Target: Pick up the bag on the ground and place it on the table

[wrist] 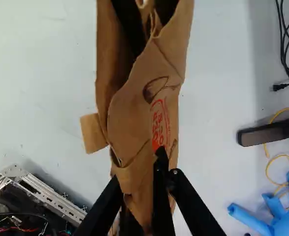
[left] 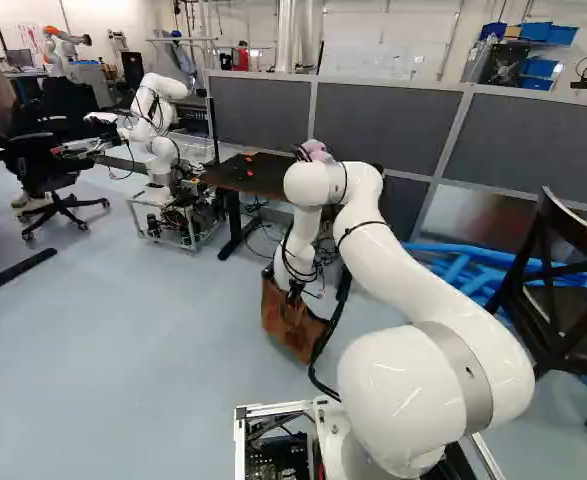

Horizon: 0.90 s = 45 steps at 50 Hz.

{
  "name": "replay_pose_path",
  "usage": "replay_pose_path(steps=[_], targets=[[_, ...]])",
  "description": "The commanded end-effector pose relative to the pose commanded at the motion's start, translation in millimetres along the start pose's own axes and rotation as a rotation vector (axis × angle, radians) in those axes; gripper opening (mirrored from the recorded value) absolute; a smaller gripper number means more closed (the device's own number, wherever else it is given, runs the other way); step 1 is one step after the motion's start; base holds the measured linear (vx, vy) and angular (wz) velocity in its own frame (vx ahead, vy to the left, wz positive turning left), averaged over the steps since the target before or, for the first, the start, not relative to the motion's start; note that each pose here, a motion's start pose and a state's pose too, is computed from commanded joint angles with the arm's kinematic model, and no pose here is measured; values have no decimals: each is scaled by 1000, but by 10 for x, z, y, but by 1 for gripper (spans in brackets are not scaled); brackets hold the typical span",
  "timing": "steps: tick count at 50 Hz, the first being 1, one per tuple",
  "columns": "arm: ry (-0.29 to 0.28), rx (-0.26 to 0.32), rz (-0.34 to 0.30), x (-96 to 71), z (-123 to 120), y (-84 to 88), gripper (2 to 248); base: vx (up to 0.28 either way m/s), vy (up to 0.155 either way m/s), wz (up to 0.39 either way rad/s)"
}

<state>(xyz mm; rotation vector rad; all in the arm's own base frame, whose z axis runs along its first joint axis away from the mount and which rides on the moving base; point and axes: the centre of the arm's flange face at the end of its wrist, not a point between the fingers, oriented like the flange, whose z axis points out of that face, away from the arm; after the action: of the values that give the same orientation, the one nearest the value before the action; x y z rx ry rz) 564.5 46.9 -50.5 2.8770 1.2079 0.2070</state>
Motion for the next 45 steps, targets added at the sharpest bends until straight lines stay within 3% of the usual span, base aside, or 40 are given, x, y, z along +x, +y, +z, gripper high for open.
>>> replay_pose_path(steps=[28,45], targets=[[-29,19,-13,-82,-450,-192,21,0,0,0],[-44,27,32,-187,-733,-341,21,0,0,0]])
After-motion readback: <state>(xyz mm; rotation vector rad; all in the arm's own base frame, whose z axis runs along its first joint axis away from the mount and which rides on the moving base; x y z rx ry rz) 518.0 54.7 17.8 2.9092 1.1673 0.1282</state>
